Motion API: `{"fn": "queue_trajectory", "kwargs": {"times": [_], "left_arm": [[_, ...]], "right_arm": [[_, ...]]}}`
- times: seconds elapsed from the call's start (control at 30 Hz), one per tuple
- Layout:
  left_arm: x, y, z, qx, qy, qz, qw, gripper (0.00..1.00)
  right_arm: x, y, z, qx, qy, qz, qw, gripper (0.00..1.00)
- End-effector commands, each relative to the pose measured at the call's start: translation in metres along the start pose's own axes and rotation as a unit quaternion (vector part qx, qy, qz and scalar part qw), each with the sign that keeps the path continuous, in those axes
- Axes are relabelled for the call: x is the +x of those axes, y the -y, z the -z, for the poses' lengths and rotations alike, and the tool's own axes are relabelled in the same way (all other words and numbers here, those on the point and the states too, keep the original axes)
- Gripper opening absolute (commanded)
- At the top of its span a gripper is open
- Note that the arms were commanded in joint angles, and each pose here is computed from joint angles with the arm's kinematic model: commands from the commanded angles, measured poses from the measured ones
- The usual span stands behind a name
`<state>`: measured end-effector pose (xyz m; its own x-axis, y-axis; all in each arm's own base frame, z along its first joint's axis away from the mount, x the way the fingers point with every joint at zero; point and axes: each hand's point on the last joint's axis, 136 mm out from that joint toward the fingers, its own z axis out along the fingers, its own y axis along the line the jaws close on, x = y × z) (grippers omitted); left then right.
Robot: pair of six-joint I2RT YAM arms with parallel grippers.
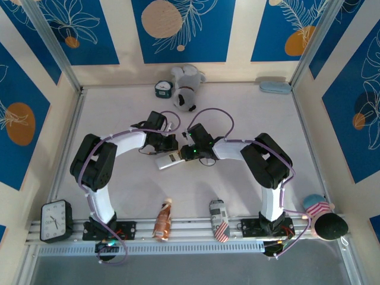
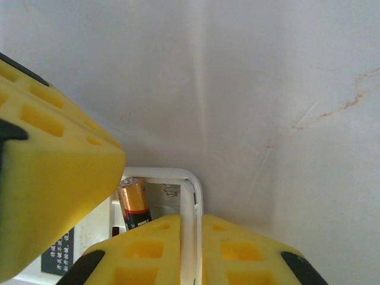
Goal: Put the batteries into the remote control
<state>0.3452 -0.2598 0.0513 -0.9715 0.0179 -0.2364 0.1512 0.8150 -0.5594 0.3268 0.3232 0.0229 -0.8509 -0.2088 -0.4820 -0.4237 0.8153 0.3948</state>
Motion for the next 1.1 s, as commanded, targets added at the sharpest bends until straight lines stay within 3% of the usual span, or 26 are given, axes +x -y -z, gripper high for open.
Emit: {"fn": "queue_trajectory", "kwargs": {"times": [0.0, 1.07], "left_arm": [[0.003, 0.001, -0.002, -0.007, -0.009, -0.009, 1.0, 0.07], [0.013, 0.007, -0.018, -0.001, -0.034, -0.016, 0.999, 0.04]], "right_arm": [[0.019, 0.003, -0.006, 0.003, -0.024, 0.001, 1.0, 0.15], [0.021, 0.002, -0.008, 0.002, -0.026, 0.003, 1.0, 0.15]]}}
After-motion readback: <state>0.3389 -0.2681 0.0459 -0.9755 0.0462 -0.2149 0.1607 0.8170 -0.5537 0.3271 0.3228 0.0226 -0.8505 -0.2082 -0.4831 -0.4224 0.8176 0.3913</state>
